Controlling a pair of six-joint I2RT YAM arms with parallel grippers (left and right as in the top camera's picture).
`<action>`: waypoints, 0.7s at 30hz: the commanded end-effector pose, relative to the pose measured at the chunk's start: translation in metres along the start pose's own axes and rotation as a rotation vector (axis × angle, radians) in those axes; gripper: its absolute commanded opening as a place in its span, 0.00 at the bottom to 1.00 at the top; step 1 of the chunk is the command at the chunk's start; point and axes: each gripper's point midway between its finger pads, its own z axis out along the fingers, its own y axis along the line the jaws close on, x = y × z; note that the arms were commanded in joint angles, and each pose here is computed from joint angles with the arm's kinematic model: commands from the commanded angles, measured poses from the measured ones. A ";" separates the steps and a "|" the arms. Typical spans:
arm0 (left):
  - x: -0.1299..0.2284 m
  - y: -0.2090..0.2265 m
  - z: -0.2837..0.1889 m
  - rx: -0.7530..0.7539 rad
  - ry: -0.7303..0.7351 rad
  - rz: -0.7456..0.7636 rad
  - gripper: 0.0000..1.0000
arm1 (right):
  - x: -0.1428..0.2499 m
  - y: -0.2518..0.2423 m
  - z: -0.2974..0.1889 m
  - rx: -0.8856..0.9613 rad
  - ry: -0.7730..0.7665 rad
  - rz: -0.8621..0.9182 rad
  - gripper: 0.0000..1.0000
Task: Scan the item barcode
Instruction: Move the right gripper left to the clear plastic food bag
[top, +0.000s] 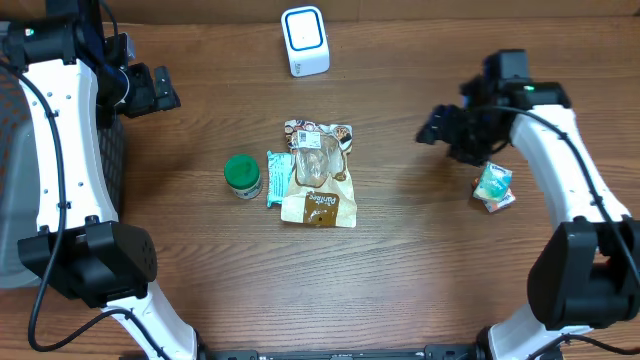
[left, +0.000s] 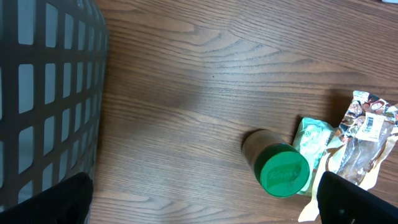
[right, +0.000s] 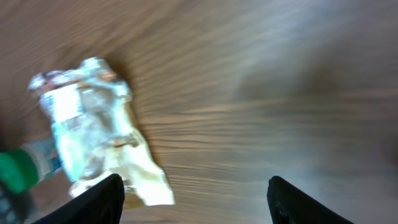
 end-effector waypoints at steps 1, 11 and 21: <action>0.000 0.002 -0.011 -0.002 -0.030 0.024 1.00 | 0.012 0.029 0.025 -0.097 0.062 -0.076 0.74; 0.000 0.002 -0.011 -0.002 -0.030 0.024 0.99 | 0.032 0.049 0.077 -0.282 0.209 -0.140 0.73; 0.000 0.002 -0.011 -0.002 -0.030 0.024 1.00 | 0.050 0.033 0.114 -0.292 0.313 -0.175 0.74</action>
